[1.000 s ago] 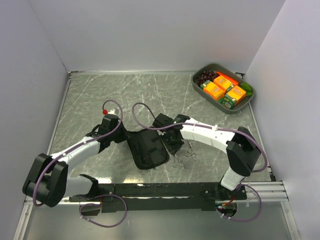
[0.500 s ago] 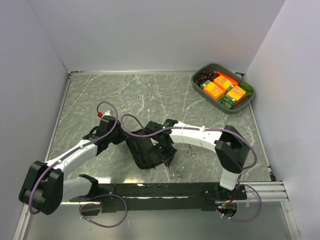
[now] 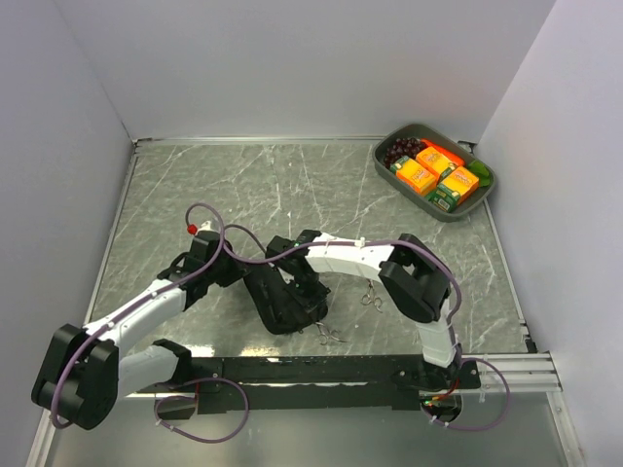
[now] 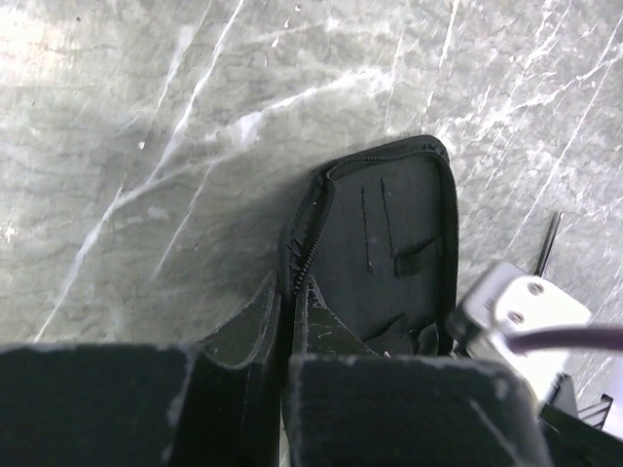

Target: Sort the hair-cutting tools

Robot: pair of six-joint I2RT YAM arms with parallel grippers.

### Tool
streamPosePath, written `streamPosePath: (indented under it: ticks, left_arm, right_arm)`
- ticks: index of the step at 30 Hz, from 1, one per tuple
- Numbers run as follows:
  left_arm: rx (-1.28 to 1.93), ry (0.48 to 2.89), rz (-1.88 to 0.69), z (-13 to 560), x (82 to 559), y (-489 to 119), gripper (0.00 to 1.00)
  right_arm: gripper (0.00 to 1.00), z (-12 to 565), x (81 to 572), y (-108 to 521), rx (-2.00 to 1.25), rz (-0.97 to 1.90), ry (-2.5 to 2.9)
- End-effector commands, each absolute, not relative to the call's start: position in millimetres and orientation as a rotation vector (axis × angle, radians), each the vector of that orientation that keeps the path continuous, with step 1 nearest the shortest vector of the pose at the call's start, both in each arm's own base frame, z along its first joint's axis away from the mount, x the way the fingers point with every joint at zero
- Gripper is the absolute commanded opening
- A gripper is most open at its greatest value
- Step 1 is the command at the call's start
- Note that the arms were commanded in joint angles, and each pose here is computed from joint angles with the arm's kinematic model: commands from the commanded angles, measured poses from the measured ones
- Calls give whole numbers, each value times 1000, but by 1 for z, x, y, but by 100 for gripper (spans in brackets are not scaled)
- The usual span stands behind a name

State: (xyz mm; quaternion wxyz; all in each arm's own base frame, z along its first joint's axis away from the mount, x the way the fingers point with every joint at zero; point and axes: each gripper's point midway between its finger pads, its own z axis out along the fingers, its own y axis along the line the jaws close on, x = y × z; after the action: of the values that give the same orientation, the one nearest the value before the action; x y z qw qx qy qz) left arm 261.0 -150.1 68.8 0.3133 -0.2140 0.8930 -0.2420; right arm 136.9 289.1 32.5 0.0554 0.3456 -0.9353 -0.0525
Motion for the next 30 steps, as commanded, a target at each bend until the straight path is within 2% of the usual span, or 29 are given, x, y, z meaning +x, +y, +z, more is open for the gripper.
streamPosePath:
  ticks: [1,10,17,25,30]
  left_arm:
    - [-545,2327,-703,82,259,-157,1]
    - [-500,2345,-745,83,252,-168,1]
    - [-469,2364,-752,80,247,-172,1]
    - [-431,2374,-779,81,244,-177,1]
    - [-413,2375,-784,82,245,-181,1]
  right_arm:
    - [0,35,139,290,1067,-125,-2822]
    - [0,22,157,302,1037,-104,-2863]
    - [0,24,197,327,1064,-164,-2950]
    - [0,8,247,328,1018,-164,-3126]
    - [0,11,273,346,1015,-269,-3258]
